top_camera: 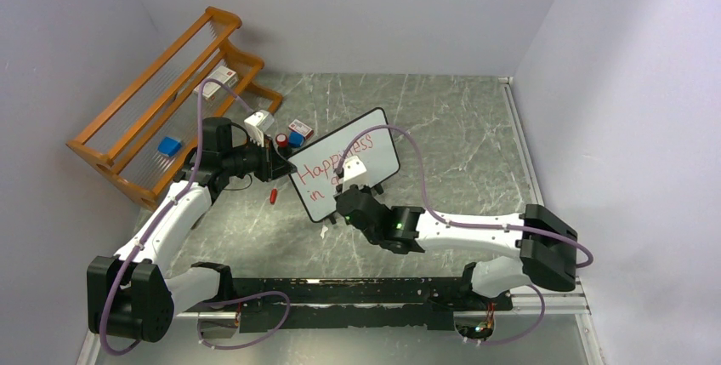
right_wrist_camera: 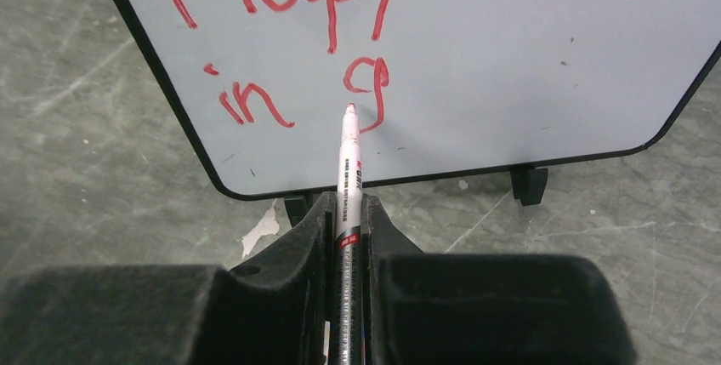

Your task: Write a sentence on the whiteboard

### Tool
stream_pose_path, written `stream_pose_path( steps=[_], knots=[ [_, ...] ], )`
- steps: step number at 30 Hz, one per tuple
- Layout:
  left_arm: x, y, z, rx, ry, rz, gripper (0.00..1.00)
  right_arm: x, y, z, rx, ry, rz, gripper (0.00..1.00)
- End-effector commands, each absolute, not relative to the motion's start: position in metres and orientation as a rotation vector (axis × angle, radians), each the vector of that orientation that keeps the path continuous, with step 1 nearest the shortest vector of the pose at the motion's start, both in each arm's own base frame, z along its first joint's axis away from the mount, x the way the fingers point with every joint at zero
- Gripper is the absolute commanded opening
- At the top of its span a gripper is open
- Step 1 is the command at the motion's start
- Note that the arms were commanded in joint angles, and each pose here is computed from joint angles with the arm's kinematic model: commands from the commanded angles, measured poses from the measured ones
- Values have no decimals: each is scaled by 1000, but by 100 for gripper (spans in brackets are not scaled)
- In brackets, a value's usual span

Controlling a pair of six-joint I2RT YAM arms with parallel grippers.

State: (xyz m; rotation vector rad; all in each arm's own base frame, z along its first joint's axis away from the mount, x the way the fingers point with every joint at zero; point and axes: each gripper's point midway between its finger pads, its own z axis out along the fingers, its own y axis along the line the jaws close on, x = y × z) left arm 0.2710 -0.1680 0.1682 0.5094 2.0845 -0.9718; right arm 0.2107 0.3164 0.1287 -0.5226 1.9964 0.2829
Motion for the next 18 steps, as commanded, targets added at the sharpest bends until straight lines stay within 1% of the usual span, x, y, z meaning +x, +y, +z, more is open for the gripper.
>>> stream_pose_path(
  steps=[1,7,18],
  knots=[
    [267,-151,135,476,2218,-863,5,213,315,153,-467,1940,331,0],
    [266,-151,134,474,2221,-866,5,227,302,152,-439,1941,255,0],
    [267,-151,134,476,2222,-865,5,239,307,153,-419,1926,261,0]
  ],
)
